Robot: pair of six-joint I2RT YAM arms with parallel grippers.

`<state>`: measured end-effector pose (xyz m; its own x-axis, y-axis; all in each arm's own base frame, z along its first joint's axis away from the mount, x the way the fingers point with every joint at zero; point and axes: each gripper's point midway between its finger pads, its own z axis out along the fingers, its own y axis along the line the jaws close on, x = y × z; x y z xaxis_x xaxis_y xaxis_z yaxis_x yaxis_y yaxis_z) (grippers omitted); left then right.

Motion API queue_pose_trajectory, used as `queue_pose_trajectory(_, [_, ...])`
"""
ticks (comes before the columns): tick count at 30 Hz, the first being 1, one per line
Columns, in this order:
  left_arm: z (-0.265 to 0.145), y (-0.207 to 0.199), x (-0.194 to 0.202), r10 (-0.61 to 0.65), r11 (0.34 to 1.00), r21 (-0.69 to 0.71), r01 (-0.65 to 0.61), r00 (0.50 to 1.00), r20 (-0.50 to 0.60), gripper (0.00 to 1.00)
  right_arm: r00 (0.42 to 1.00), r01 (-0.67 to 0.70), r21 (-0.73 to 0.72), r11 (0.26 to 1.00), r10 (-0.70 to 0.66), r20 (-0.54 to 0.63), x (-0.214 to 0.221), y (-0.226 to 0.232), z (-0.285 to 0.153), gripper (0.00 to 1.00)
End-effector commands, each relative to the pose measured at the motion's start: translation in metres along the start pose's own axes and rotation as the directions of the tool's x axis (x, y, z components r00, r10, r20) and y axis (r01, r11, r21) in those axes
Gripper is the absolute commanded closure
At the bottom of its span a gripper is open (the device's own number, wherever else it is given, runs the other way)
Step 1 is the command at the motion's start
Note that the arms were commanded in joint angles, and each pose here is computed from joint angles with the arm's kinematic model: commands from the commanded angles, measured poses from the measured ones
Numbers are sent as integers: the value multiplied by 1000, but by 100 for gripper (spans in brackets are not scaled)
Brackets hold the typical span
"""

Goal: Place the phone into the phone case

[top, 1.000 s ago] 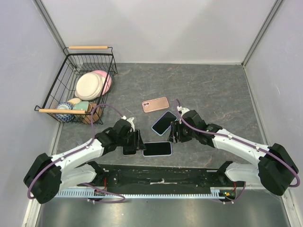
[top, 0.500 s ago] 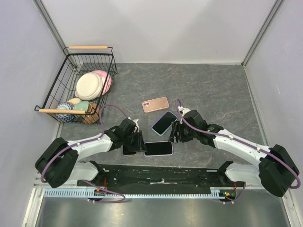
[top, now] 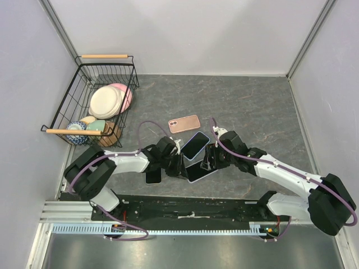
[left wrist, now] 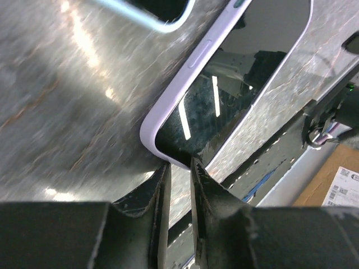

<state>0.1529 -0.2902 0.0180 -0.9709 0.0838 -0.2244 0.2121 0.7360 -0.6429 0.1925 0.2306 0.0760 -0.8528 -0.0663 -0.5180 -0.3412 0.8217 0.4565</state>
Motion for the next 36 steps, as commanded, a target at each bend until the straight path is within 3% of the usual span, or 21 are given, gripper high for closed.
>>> queue_pose_trajectory(1, [14, -51, -38, 37, 988, 148, -47, 997, 70, 75, 998, 12, 0, 1000, -12, 61, -11, 0, -10, 32])
queue_pose_trajectory(15, [66, -106, -87, 90, 958, 271, -96, 995, 31, 74, 988, 16, 56, 998, -24, 152, -17, -9, -43, 32])
queue_pose_trajectory(21, [74, -110, -94, 117, 957, 265, -121, 993, 32, 73, 986, 20, 65, 998, -31, 167, -21, -10, -48, 33])
queue_pose_trajectory(28, [43, -77, -105, 187, 981, 31, -192, 975, 117, 59, 985, 23, 61, 998, -33, 168, -23, -8, -48, 33])
queue_pose_trajectory(36, [-18, -18, -109, 233, 947, -269, -174, 951, 203, 45, 986, 25, 54, 998, -34, 162, -24, -7, -45, 32])
